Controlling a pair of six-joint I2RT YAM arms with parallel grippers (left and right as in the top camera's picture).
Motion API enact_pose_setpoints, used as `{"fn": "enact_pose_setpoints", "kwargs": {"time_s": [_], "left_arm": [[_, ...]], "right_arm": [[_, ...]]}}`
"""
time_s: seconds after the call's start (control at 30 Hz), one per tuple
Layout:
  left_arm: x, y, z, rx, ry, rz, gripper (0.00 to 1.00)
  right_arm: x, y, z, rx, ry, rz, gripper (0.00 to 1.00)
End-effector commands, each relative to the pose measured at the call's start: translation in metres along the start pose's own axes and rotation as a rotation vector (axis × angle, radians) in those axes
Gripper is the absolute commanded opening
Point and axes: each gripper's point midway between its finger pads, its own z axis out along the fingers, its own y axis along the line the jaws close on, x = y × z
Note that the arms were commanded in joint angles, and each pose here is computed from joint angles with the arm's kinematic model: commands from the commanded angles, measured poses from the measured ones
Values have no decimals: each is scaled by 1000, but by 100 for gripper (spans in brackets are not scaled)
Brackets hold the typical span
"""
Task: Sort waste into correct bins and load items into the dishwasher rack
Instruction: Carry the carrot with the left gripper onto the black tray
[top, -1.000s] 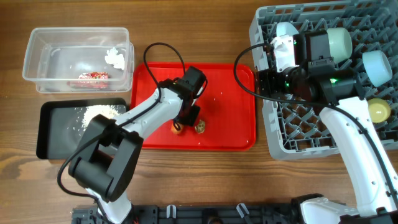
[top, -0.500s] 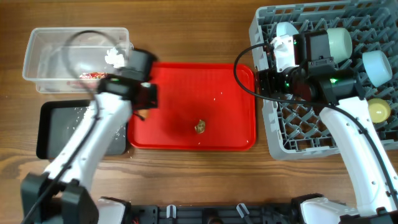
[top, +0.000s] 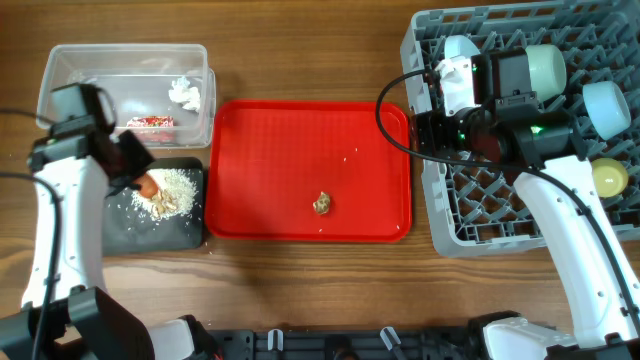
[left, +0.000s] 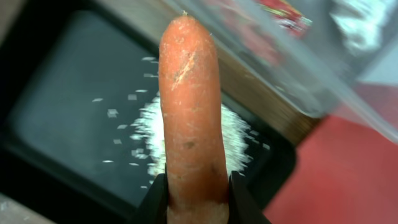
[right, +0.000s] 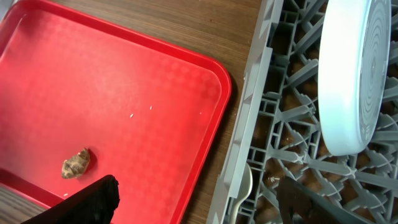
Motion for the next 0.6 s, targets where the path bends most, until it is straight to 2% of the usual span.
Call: {"fn": "enact_pose_setpoints", "kwargs": {"time_s": [0.0, 0.2, 0.57], "left_arm": [[-2, 33, 3, -27, 0, -124, 4], [8, 66, 23, -63, 13, -284, 4], [26, 79, 59, -110, 50, -296, 4]], "right_arm": [[0, 2, -1, -14, -2, 12, 84], [0, 2, -1, -14, -4, 12, 84], [0, 2, -1, -14, -3, 12, 84]]}}
